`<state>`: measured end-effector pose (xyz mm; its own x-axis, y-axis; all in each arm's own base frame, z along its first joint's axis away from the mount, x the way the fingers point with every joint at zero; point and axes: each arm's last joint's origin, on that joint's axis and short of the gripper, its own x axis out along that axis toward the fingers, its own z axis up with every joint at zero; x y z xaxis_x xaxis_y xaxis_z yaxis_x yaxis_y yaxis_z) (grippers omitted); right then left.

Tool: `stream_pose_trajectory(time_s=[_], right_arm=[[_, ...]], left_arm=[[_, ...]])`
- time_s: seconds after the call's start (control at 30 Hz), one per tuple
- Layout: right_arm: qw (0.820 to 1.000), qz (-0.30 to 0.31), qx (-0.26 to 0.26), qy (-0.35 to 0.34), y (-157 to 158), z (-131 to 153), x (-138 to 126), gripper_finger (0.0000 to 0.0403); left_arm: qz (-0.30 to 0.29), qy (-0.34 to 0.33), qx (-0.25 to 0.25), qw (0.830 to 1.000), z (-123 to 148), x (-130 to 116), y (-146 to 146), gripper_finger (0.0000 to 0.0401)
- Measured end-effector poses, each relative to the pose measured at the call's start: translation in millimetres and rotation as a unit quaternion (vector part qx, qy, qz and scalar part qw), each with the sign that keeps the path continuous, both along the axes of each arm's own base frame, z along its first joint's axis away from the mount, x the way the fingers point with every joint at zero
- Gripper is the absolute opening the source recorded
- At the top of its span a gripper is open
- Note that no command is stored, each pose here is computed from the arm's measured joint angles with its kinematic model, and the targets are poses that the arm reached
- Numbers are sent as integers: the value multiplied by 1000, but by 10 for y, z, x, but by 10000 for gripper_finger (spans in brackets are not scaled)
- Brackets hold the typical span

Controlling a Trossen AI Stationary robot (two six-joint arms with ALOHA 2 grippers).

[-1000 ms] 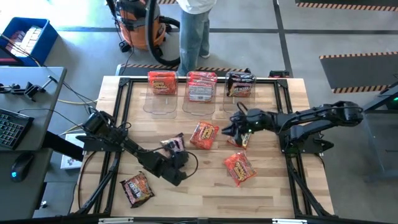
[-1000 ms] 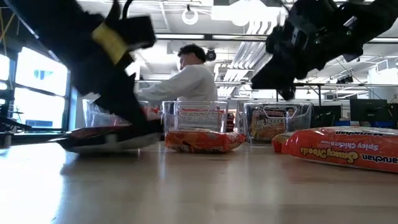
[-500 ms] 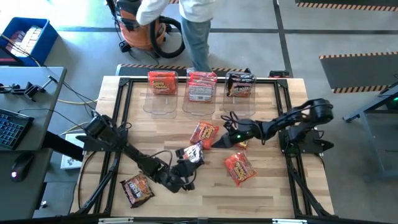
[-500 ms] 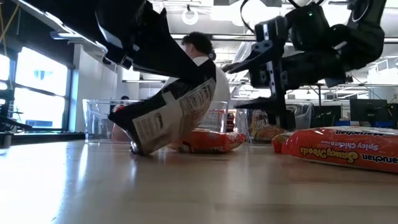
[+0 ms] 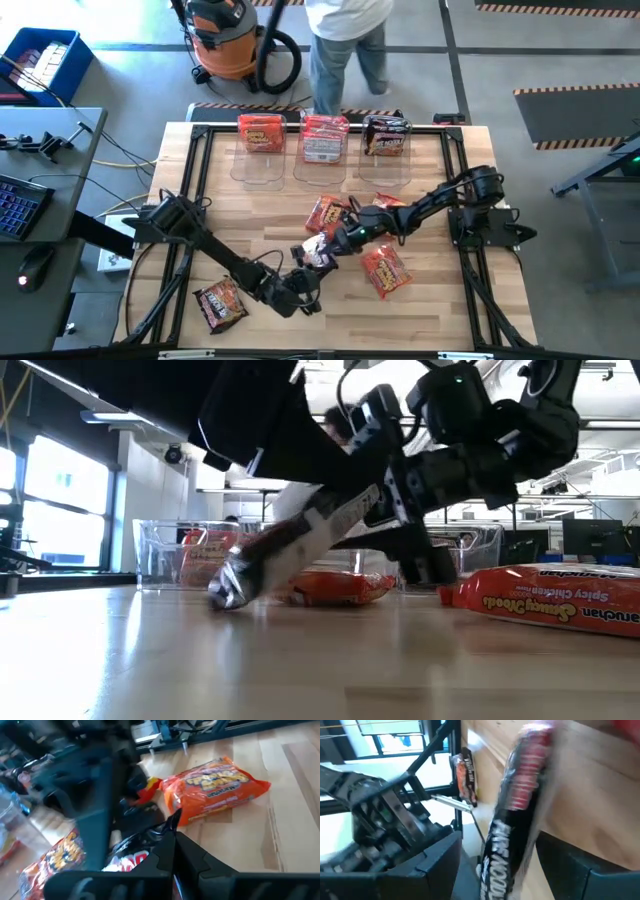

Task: Sort Maruchan noodles
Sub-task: Put the black noodle pack into the right transparent bin

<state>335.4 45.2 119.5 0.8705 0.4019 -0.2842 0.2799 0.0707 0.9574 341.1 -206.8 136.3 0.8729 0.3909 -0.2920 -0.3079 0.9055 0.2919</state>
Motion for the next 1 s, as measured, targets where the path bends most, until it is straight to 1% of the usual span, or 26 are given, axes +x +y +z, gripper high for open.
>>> stream_pose_trajectory(time_s=[0.13, 0.27, 0.43, 0.6, 0.8, 0.9, 1.0], right_arm=[[1000, 4, 2, -9, 13, 23, 103, 248], [1000, 13, -11, -1, 35, 2, 162, 248], [998, 58, -8, 5, 70, -75, 233, 248], [993, 116, 5, 3, 137, -142, 373, 248], [991, 136, -5, -16, 182, -109, 467, 247], [990, 137, -13, -21, 179, -107, 470, 237], [989, 141, -27, -30, 180, -105, 474, 209]], left_arm=[[-3, -2, 6, 1000, -1, 28, -41, 0], [1, 0, 13, 1000, -17, 8, -57, 0], [-5, -1, 18, 1000, -8, -4, -84, 0], [-4, -2, 18, 1000, -7, -4, -85, 0], [-6, -2, 16, 1000, -1, -7, -90, 0], [-7, -2, 16, 1000, -2, -5, -87, 0], [-10, -1, 15, 1000, -3, -4, -88, 1]])
